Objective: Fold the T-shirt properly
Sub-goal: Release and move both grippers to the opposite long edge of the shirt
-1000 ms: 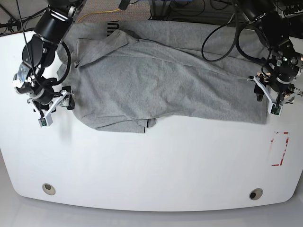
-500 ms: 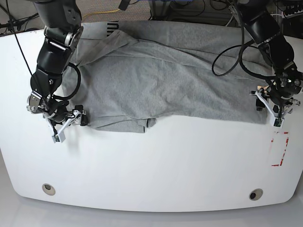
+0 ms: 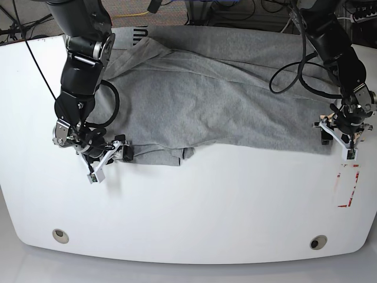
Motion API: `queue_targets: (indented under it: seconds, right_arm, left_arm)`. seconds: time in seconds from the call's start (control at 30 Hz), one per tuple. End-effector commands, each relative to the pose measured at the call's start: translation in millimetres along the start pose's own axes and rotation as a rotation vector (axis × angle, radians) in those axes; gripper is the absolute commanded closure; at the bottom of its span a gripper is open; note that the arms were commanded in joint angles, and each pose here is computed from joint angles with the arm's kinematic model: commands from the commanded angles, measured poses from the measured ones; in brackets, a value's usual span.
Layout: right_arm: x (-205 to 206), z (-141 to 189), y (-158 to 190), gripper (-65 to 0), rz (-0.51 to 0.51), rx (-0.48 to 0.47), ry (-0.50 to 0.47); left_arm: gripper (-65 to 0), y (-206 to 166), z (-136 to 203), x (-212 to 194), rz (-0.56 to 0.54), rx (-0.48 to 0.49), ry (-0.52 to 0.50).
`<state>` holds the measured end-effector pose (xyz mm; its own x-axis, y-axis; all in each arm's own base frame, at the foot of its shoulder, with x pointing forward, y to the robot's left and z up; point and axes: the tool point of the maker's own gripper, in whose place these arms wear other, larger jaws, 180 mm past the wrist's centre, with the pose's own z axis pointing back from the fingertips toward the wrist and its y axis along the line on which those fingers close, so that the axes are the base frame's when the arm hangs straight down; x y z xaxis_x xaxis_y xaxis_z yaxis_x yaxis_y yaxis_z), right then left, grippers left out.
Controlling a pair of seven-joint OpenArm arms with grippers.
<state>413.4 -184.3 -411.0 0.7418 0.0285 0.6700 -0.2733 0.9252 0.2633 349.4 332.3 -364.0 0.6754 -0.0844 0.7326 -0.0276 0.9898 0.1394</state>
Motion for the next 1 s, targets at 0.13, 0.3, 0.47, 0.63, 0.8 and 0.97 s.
queue_targets:
  seconds: [0.13,0.3,0.47,0.63,0.8,0.97]
  right_arm:
    - [13,4,-4,-12.5,0.019,-0.013,-0.011]
    - [14,4,-4,-0.3,0.019,-0.013,-0.013]
    - [13,4,-3,-0.2,0.021,-0.011,-0.009]
    - [15,5,-3,0.0,0.024,-0.013,-0.016]
    - [24,16,-4,0.0,0.065,-0.042,-0.052]
    - [32,20,-3,0.0,0.083,-0.050,-0.073]
  left_arm:
    - [-36.4,30,-10,24,0.100,0.081,-0.058]
    - [-43.6,36,-22,24,0.143,0.082,-0.034]
    - [-44.6,29,-35,18,0.178,0.049,0.002]
    - [-44.6,11,-50,13,0.187,-0.006,0.045]
    - [-44.2,-1,-57,10,0.159,-0.033,0.063]
    - [-39.3,-6,-59,21,0.131,-0.040,0.002]
